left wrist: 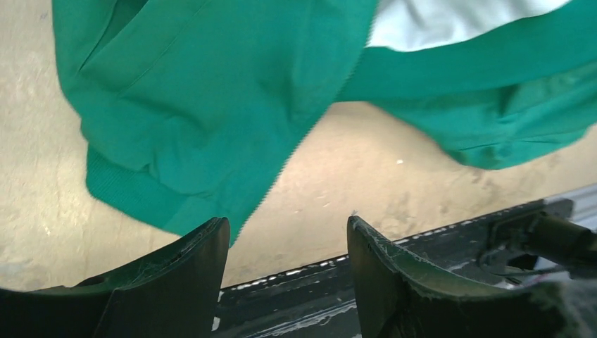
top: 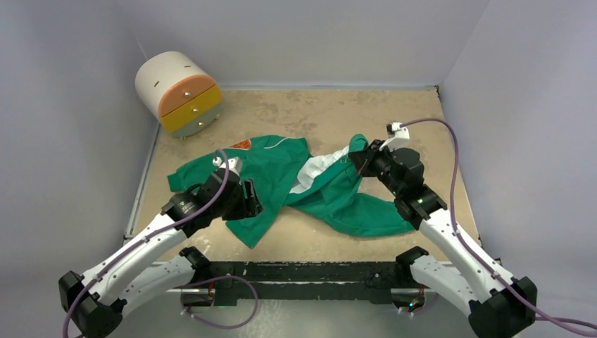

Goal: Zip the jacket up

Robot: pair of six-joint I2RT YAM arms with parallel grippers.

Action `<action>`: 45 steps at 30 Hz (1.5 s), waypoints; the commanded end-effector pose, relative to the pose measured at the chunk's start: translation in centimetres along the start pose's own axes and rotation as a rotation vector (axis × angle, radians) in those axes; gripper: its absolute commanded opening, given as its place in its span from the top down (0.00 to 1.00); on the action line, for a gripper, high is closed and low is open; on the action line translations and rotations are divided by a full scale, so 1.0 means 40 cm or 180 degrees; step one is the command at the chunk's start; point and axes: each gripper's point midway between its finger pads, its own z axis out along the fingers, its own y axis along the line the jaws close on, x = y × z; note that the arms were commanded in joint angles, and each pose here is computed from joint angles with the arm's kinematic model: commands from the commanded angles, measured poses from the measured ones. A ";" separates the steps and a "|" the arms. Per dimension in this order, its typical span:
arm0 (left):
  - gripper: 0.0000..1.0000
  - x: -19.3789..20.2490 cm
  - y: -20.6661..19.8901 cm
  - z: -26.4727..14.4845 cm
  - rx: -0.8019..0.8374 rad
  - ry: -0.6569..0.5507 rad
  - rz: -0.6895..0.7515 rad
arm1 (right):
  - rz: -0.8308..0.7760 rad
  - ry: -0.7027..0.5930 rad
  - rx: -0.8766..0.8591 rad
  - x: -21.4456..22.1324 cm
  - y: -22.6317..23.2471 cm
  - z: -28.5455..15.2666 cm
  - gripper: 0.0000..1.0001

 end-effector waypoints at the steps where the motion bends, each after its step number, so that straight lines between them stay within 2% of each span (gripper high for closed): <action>1: 0.38 0.035 0.052 0.029 -0.0274 0.0083 -0.0152 | -0.0078 -0.0150 -0.0096 -0.058 -0.012 0.010 1.00; 6: 0.36 0.123 0.092 0.047 -0.0394 0.0443 -0.0360 | 0.0003 -0.0202 -0.0089 -0.086 -0.047 0.019 1.00; 11: 0.35 0.172 0.128 0.059 -0.0467 0.0491 -0.0655 | 0.0067 -0.0166 -0.0215 -0.069 -0.039 0.025 1.00; 16: 0.33 0.156 0.091 0.090 -0.0300 0.0453 -0.0736 | 0.0154 -0.0115 -0.0370 -0.045 -0.025 0.025 1.00; 20: 0.33 0.191 0.078 0.126 -0.0195 0.0660 -0.0763 | 0.0180 -0.0097 -0.0412 -0.036 -0.021 0.017 1.00; 25: 0.33 0.213 0.093 0.124 -0.0319 0.0767 -0.0728 | 0.0191 -0.0131 -0.0450 -0.042 -0.013 0.004 1.00; 30: 0.33 0.229 0.132 0.119 -0.0558 0.0726 -0.0899 | 0.0210 -0.0154 -0.0497 -0.041 -0.008 0.002 1.00; 45: 0.34 0.211 0.217 0.174 -0.0849 0.0123 -0.1311 | 0.0226 -0.0144 -0.0602 -0.029 -0.002 0.006 1.00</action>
